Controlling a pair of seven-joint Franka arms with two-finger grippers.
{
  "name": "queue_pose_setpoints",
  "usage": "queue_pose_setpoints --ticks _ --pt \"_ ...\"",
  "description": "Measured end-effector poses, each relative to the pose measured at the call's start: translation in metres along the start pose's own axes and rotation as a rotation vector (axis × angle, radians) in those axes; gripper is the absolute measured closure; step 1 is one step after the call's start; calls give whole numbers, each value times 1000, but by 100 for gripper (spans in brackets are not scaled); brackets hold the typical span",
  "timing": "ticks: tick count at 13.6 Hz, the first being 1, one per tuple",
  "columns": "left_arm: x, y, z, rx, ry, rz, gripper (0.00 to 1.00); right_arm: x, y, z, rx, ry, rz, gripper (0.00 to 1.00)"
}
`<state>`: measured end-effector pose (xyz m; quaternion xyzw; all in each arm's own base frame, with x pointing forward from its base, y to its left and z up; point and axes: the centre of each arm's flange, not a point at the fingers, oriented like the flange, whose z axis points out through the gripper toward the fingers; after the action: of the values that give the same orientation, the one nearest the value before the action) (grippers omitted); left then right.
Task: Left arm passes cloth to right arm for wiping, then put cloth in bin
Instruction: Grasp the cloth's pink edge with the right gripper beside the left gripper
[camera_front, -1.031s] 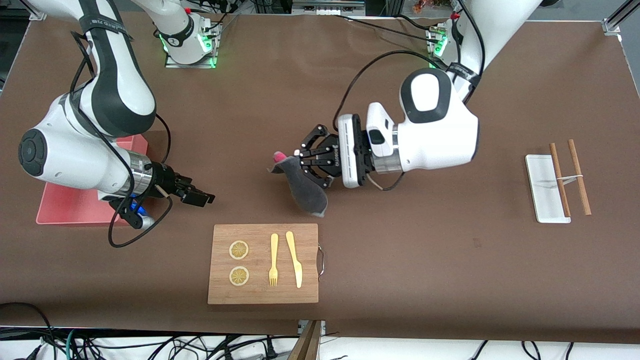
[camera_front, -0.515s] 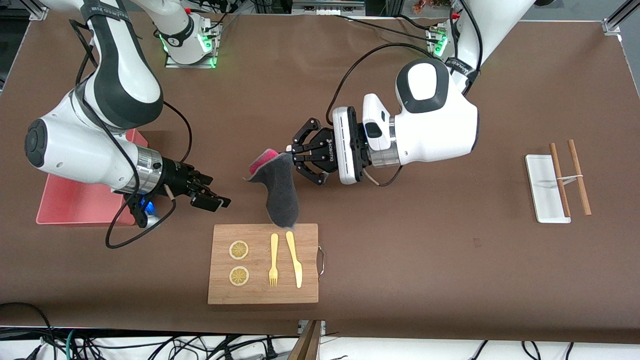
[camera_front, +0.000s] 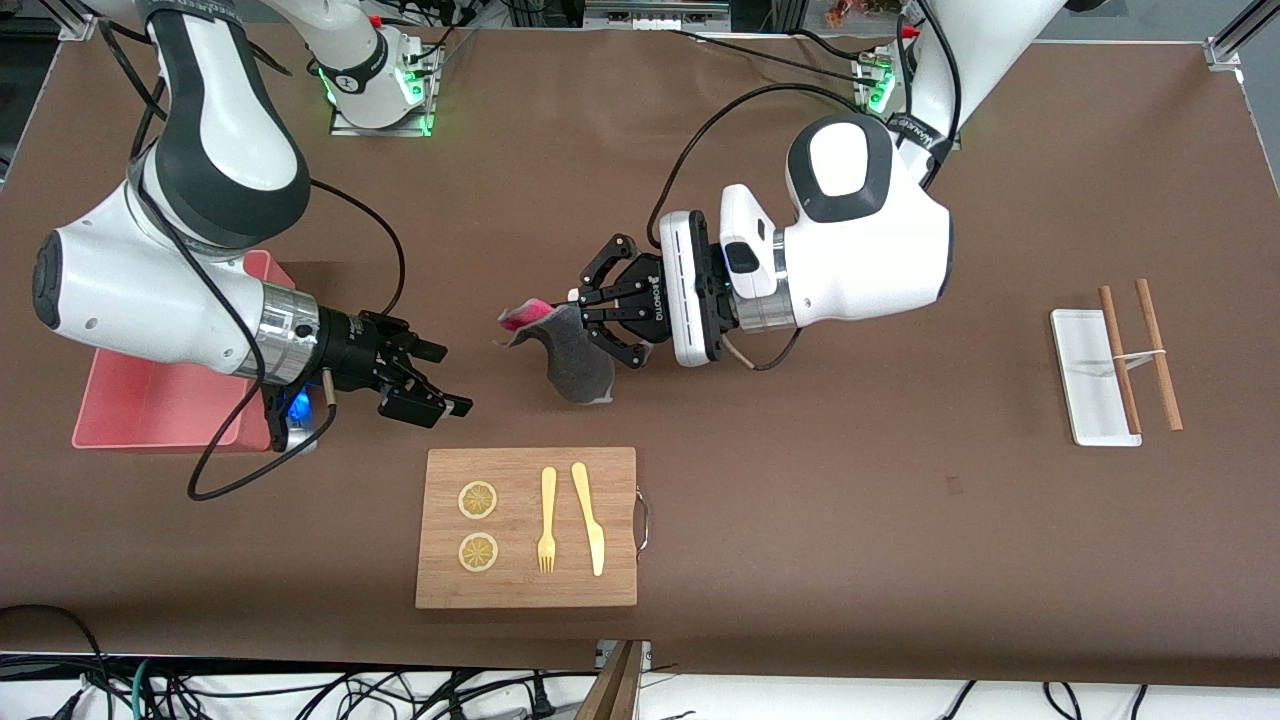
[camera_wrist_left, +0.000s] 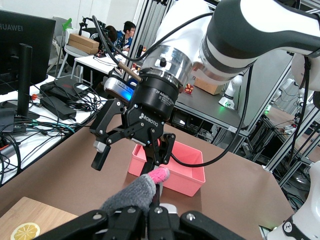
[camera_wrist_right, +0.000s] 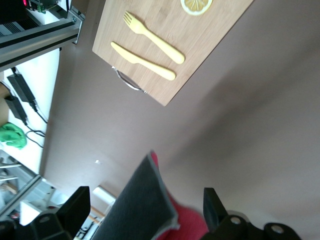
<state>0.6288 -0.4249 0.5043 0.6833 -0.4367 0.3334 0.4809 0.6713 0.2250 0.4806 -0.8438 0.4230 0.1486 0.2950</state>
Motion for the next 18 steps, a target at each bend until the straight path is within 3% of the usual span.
queue_pose_setpoints --ticks 2,7,18 --pt "0 0 0 0 0 -1 98 -7 -3 2 12 -26 43 0" --pt "-1 -1 -1 4 0 -1 98 -23 -14 21 59 -33 97 0" --pt "-2 -3 -1 8 0 -2 98 -42 -16 64 24 -78 98 0"
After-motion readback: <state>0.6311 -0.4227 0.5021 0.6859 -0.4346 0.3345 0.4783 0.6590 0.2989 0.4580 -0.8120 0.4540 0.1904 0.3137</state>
